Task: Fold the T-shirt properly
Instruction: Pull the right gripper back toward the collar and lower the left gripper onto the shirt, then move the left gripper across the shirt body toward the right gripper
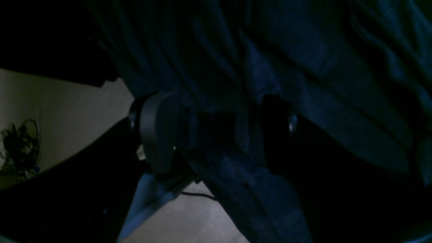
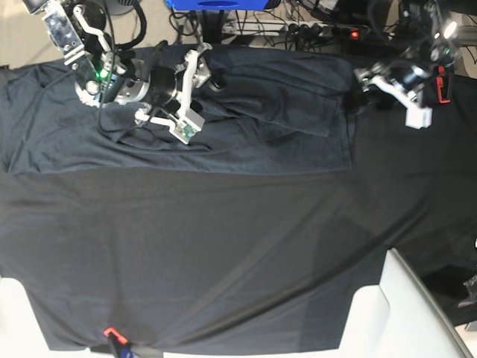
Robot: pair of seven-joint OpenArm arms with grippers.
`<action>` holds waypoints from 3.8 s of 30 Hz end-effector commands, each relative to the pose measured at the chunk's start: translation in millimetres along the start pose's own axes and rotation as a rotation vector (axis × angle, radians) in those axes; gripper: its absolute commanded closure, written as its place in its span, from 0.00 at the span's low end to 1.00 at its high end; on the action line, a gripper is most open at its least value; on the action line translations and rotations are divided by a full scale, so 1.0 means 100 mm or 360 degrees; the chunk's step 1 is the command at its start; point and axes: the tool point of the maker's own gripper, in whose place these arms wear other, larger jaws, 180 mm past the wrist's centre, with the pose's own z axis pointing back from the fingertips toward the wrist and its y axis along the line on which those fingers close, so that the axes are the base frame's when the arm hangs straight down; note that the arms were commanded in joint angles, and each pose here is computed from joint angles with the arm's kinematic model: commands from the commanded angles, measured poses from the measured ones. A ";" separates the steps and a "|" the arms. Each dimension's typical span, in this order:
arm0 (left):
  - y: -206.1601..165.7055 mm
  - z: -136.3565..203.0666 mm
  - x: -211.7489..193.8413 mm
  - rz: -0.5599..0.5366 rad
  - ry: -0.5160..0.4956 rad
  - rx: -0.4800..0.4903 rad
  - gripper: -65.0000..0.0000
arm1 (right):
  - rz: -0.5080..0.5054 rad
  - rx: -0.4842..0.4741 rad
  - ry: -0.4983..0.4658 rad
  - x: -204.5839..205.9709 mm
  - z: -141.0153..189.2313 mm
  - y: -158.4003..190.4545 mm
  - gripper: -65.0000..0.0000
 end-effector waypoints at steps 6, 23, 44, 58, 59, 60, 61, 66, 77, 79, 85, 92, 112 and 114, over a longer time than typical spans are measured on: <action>-0.09 -0.04 -0.12 0.0004 0.0050 -0.0032 0.02 | -0.0012 0.0019 -0.0042 0.06 0.00 0.01 0.42; -0.15 -0.31 -0.48 0.0187 0.0103 -0.0092 0.16 | -0.0051 0.0020 0.0005 -0.06 -0.06 -0.02 0.42; 0.44 0.05 0.38 -0.0055 -0.0068 0.0097 1.00 | -0.0214 -0.0122 -0.0328 0.21 0.23 -0.18 0.44; 0.11 0.56 0.51 -0.0730 0.0050 0.0188 1.00 | -0.0270 -0.0240 -0.0354 0.18 0.37 -0.46 0.44; 0.01 0.54 0.47 -0.0783 0.0055 0.0193 1.00 | -0.0275 -0.0254 -0.0358 0.18 0.38 -0.49 0.44; -0.11 0.49 0.43 -0.0827 0.0062 0.0178 1.00 | -0.0280 -0.0264 -0.0361 0.18 0.40 -0.51 0.44; -0.24 0.43 0.36 -0.0899 0.0090 0.0167 1.00 | -0.0285 -0.0278 -0.0361 0.17 0.41 -0.54 0.44; -0.85 0.15 -0.07 -0.1145 0.0241 0.0030 1.00 | -0.0311 -0.0339 -0.0379 0.16 0.50 -0.68 0.44; -1.83 -0.40 -0.33 -0.1098 0.0243 -0.0158 1.00 | -0.0359 -0.0409 -0.0381 0.08 0.59 -0.81 0.44; -2.05 -0.49 -0.29 -0.1106 0.0228 -0.0213 1.00 | -0.0362 -0.0412 -0.0380 0.07 0.60 -0.82 0.44; -2.55 -0.80 -0.34 -0.1119 0.0272 -0.0351 1.00 | -0.0372 -0.0407 -0.0367 0.03 0.59 -0.80 0.44; -2.73 -1.10 -0.53 -0.1087 0.0391 -0.0433 1.00 | -0.0372 -0.0408 -0.0364 0.02 0.59 -0.80 0.44; -2.81 -1.22 -0.42 -0.1083 0.0352 -0.0457 0.62 | -0.0368 -0.0401 -0.0364 0.02 0.58 -0.78 0.44; -2.83 -1.22 -0.38 -0.1083 0.0335 -0.0458 0.45 | -0.0368 -0.0401 -0.0364 0.02 0.58 -0.78 0.44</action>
